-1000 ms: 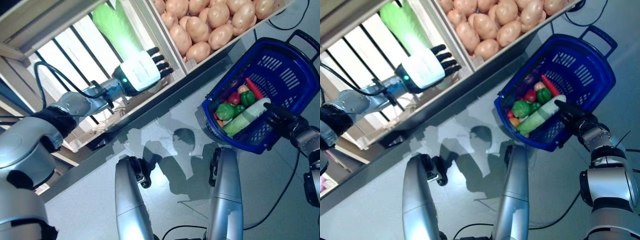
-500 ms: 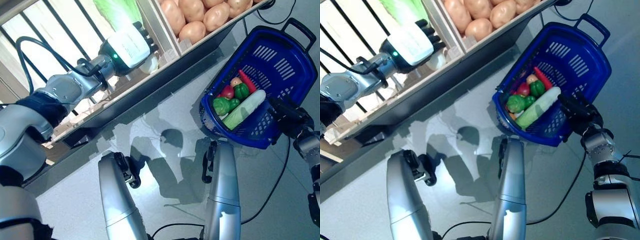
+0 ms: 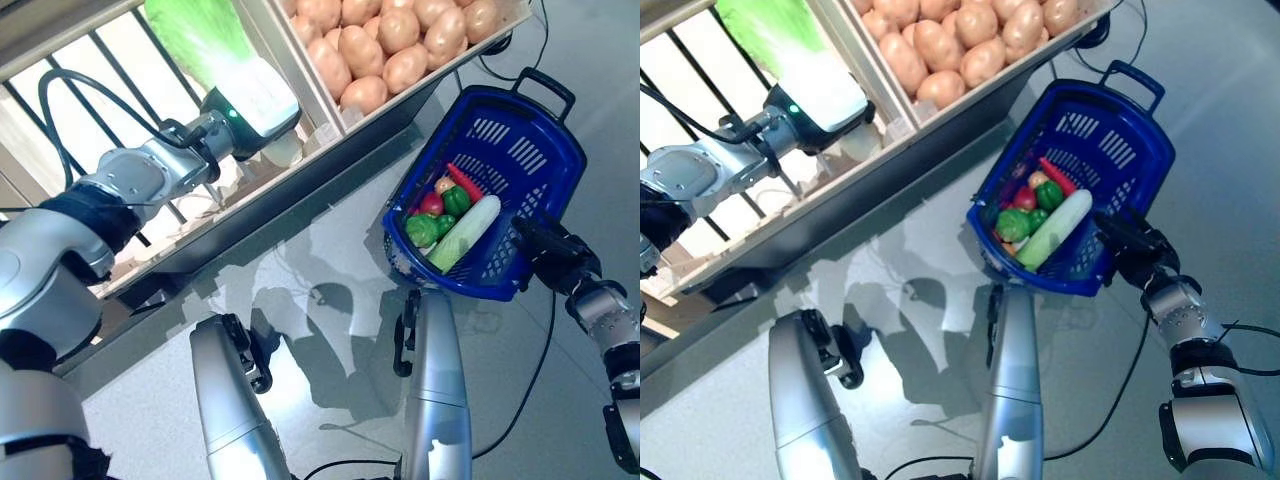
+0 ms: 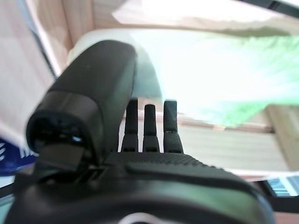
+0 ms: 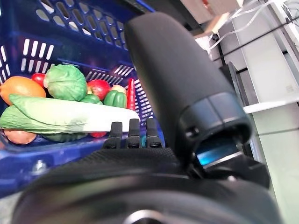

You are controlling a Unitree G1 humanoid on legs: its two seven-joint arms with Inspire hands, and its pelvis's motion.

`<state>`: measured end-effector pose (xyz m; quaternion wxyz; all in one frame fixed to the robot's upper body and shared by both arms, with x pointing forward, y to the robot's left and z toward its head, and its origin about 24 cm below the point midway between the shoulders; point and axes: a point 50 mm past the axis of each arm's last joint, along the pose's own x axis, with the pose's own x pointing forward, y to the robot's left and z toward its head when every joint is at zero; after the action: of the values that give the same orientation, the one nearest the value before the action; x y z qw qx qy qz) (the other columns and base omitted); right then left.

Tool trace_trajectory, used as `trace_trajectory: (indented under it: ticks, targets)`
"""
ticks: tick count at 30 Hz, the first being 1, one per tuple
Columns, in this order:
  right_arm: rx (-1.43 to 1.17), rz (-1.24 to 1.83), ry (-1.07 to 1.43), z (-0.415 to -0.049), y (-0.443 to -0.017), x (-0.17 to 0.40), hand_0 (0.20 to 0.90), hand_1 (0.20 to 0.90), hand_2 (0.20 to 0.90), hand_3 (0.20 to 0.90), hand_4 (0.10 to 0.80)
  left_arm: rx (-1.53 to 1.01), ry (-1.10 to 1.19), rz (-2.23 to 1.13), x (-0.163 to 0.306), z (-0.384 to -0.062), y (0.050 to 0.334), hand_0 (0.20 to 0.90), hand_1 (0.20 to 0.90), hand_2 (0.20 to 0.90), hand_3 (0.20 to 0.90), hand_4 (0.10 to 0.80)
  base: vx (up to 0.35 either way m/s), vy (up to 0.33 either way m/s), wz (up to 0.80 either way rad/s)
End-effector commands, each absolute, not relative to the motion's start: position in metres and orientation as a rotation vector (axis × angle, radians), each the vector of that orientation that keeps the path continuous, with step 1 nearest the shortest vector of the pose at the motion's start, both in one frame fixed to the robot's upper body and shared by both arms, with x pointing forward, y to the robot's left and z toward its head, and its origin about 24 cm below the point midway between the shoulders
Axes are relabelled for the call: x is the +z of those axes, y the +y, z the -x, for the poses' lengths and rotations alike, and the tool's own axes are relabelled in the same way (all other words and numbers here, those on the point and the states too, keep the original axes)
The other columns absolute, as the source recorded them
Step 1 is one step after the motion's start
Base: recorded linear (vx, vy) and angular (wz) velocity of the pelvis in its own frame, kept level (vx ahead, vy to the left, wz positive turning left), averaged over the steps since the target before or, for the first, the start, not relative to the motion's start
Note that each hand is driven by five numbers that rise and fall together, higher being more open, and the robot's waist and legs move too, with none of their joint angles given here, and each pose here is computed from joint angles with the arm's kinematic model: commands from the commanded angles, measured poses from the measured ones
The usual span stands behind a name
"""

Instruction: Put vegetables into the basket

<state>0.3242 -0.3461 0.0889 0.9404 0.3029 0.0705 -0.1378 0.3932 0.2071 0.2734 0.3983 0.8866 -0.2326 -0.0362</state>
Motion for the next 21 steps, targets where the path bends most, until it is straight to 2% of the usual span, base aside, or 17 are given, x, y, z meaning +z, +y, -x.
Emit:
trace_trajectory:
  ticks: [1, 6, 10, 21]
  targets:
    - [-0.314, -0.515, 0.046, -0.321, -0.345, 0.092, 0.900, 0.900, 0.900, 0.900, 0.800, 0.117, -0.414, -2.171, 0.282, -0.385, 0.268, 0.300, 0.300, 0.300, 0.300, 0.400, 0.061, -0.006, -0.05]
    - [-0.271, -0.202, -0.132, -0.335, -0.323, 0.132, 0.900, 0.900, 0.900, 0.900, 0.800, 0.137, -0.483, -2.062, 0.273, -0.378, 0.273, 0.300, 0.300, 0.300, 0.300, 0.400, -0.001, 0.021, -0.15]
    - [-0.187, -0.065, -0.237, -0.339, -0.298, 0.154, 0.900, 0.900, 0.900, 0.900, 0.800, 0.135, -0.544, -1.949, 0.260, -0.373, 0.273, 0.300, 0.300, 0.300, 0.300, 0.400, -0.006, 0.049, -0.06]
    - [-0.080, 0.034, -0.234, -0.338, -0.270, 0.144, 0.900, 0.900, 0.900, 0.900, 0.800, 0.106, -0.630, -1.606, 0.215, -0.356, 0.272, 0.300, 0.300, 0.300, 0.300, 0.400, 0.079, 0.018, -0.02]
